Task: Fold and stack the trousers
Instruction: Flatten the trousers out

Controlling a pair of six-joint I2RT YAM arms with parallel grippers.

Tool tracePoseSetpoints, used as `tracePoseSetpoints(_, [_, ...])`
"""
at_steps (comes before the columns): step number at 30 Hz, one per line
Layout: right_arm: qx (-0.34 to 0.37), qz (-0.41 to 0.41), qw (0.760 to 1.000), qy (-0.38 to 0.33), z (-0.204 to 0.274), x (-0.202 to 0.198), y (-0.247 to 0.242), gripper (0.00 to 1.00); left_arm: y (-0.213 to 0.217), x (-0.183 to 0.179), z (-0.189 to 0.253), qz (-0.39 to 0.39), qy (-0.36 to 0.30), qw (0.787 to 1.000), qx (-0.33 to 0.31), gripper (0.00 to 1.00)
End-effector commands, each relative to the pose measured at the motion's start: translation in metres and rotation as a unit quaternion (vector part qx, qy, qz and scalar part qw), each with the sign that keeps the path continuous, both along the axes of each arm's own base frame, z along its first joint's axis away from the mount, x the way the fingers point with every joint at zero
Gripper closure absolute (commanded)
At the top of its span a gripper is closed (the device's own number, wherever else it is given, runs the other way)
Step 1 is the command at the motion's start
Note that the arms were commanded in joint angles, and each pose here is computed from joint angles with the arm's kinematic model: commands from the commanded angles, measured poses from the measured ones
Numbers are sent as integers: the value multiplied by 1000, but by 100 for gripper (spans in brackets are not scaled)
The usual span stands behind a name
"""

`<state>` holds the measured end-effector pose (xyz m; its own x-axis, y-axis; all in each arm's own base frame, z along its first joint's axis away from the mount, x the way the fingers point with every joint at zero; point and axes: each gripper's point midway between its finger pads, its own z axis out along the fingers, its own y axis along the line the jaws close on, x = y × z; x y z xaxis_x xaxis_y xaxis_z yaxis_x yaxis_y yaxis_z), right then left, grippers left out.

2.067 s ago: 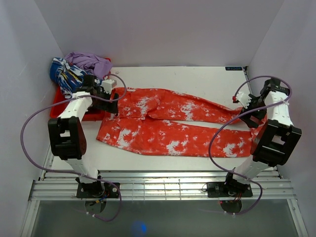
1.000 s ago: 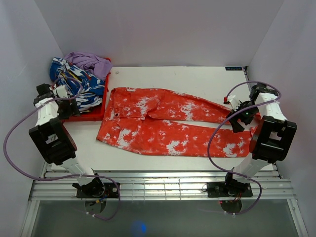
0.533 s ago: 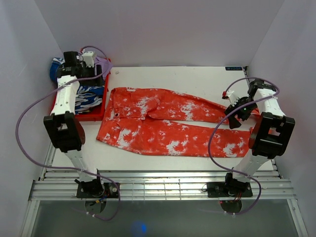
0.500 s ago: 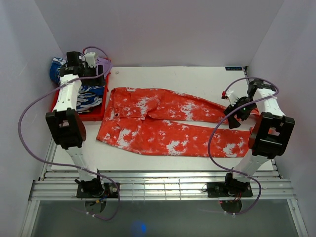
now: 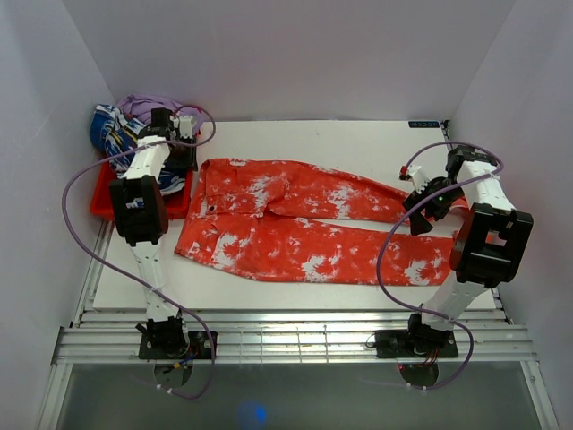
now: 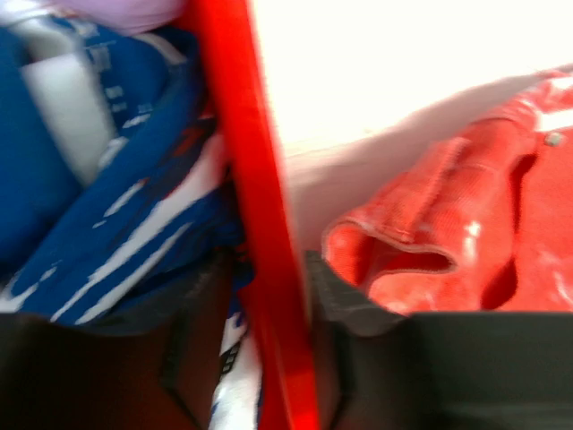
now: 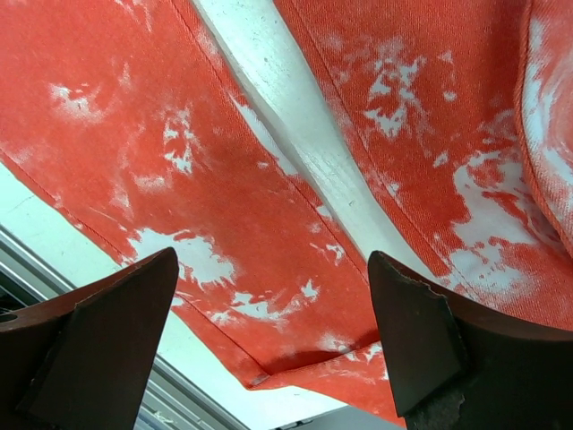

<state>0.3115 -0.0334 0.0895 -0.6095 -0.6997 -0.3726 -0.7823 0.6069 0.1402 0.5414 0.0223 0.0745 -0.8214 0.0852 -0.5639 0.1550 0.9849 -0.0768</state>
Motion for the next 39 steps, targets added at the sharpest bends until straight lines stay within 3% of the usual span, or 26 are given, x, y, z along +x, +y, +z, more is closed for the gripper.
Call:
tracePoseSetpoints(1, [19, -5, 1000, -4, 10, 2, 9, 9, -4, 11, 13, -28, -31, 999, 12, 59])
tracePoseSetpoints(2, [20, -4, 1000, -4, 11, 3, 10, 9, -5, 8, 11, -37, -28, 999, 15, 72])
tracePoseSetpoints(3, [20, -2, 1000, -4, 12, 3, 11, 9, -8, -3, 7, -54, -20, 998, 24, 79])
tracePoseSetpoints(7, [21, 1, 1000, -12, 17, 5, 13, 9, -12, -31, 9, -93, -21, 994, 48, 99])
tracePoseSetpoints(12, [24, 3, 1000, -11, 17, 4, 15, 9, -19, -80, 9, -175, -14, 982, 64, 100])
tracePoseSetpoints(15, [27, 3, 1000, -11, 15, 4, 16, 9, -29, -115, 14, -252, -27, 964, 77, 100])
tracePoseSetpoints(19, [32, 4, 999, -5, 12, 3, 20, 9, -33, -147, 18, -357, -53, 925, 120, 100])
tracePoseSetpoints(20, [32, 5, 999, -5, 12, 3, 21, 9, -32, -156, 17, -405, -64, 900, 147, 100])
tracePoseSetpoints(22, [32, 7, 999, -6, 12, 4, 22, 9, -34, -168, 14, -460, -70, 871, 161, 100])
tracePoseSetpoints(23, [32, 8, 999, -5, 12, 4, 23, 9, -32, -170, 13, -492, -78, 848, 182, 100])
tracePoseSetpoints(26, [29, 10, 1000, -5, 12, 4, 23, 9, -25, -169, 8, -520, -71, 826, 205, 100])
tracePoseSetpoints(27, [29, 10, 1000, -5, 12, 4, 23, 9, -22, -167, 5, -550, -69, 803, 219, 100])
tracePoseSetpoints(29, [27, 12, 1000, -4, 11, 3, 23, 9, -17, -167, 3, -581, -82, 777, 229, 100])
tracePoseSetpoints(30, [25, 12, 1000, -2, 10, 3, 23, 9, -14, -157, 6, -602, -105, 748, 259, 100])
tracePoseSetpoints(31, [24, 12, 1000, -2, 11, 3, 22, 9, -12, -158, 1, -606, -108, 739, 273, 100])
tracePoseSetpoints(33, [24, 12, 1000, -2, 11, 4, 21, 9, -7, -141, 3, -601, -128, 730, 299, 100])
tracePoseSetpoints(39, [26, 13, 1000, 1, 10, 5, 24, 9, 27, -67, 4, -557, -153, 750, 321, 100])
